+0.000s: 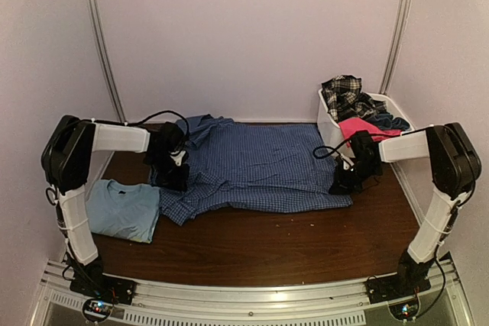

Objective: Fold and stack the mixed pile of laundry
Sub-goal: Fold the flattened shirt at the center of the board.

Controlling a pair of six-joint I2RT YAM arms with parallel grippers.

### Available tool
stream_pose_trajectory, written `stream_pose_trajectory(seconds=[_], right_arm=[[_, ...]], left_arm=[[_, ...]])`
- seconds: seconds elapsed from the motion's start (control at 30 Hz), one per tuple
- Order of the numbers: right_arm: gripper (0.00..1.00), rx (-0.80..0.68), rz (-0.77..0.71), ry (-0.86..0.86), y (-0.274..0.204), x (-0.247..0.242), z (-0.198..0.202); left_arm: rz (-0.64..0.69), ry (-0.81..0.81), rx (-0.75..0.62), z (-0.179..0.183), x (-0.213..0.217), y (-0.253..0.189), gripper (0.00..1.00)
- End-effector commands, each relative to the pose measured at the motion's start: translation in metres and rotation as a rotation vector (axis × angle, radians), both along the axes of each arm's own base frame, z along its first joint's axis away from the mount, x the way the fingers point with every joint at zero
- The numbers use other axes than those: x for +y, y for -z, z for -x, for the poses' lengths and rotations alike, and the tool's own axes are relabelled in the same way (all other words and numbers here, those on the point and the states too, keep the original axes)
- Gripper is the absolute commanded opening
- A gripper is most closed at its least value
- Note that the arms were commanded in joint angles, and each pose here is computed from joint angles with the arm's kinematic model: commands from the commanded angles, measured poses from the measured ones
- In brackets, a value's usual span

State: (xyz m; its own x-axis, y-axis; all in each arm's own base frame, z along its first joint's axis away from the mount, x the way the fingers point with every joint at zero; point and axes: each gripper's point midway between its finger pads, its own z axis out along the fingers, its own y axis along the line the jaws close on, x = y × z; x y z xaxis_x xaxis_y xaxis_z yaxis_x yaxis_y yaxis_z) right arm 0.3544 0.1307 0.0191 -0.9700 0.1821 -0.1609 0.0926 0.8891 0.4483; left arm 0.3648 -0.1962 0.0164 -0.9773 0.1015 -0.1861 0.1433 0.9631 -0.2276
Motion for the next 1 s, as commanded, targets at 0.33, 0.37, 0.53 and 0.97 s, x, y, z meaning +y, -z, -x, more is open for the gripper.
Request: stream_pose_trajectory(seconds=[0.33, 0.37, 0.53, 0.97], right_arm=[[0.00, -0.001, 0.079, 0.047, -0.040, 0.000, 0.050], [0.00, -0.010, 0.096, 0.049, -0.042, -0.004, 0.046], [0.00, 0.007, 0.130, 0.055, -0.029, -0.010, 0.031], [0.20, -0.058, 0.167, 0.038, -0.047, -0.015, -0.009]], left_arm=[[0.038, 0.042, -0.192, -0.004, 0.010, -0.100, 0.01], [0.042, 0.047, -0.200, -0.010, 0.007, -0.103, 0.01], [0.038, 0.031, -0.215, -0.045, 0.007, -0.102, 0.01], [0.022, 0.046, -0.199, -0.066, 0.006, -0.088, 0.37]])
